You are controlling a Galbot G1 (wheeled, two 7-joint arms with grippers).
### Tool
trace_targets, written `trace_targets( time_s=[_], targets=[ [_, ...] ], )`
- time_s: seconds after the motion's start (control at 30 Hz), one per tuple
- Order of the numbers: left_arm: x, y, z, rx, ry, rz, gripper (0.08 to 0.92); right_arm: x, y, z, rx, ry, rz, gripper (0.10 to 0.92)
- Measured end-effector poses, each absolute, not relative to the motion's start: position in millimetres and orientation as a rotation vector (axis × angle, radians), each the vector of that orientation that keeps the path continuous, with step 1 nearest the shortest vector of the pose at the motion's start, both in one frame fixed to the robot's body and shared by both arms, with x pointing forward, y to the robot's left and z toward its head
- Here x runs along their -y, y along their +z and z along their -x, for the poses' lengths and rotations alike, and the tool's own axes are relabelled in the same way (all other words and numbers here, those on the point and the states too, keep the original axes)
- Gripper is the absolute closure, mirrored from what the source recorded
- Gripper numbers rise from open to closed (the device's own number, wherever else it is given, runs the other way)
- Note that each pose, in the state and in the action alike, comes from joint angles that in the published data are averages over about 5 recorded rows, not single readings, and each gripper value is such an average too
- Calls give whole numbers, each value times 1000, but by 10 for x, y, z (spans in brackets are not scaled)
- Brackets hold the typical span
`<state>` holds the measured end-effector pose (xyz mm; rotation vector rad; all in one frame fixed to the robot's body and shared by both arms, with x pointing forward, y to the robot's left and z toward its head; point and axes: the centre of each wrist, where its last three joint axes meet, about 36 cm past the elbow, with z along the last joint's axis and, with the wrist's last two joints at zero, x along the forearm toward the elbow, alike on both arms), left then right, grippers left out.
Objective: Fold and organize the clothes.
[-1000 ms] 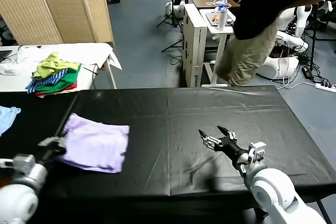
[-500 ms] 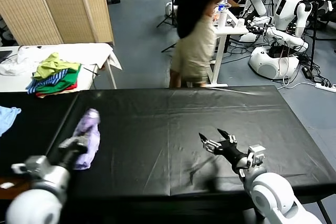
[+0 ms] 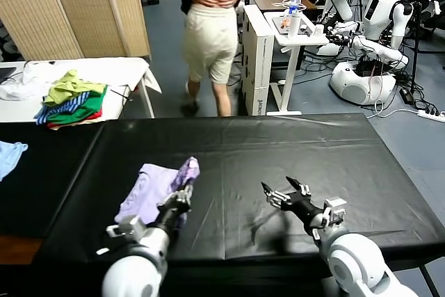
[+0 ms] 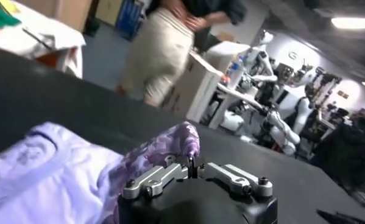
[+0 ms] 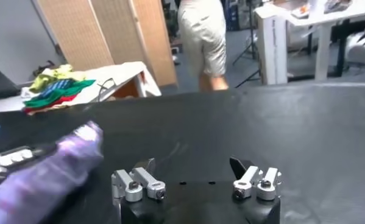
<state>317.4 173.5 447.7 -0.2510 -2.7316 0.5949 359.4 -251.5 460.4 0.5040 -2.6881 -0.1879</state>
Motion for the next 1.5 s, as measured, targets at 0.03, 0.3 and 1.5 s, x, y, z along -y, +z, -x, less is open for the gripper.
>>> trace_targets(
  time_s=[0.03, 0.3, 1.5],
  targets=[
    [-1697, 4465, -3175, 2725, 599, 264, 795, 2510, 4605, -3599, 2679, -199, -509, 115],
    [-1589, 4490, -3081, 2698, 626, 327, 337, 2373, 4575, -3659, 2588, -319, -567, 115],
    [-2393, 4736, -2781, 2846, 288, 58, 92, 1808, 4359, -4248, 2360, -316, -594, 882]
  ],
)
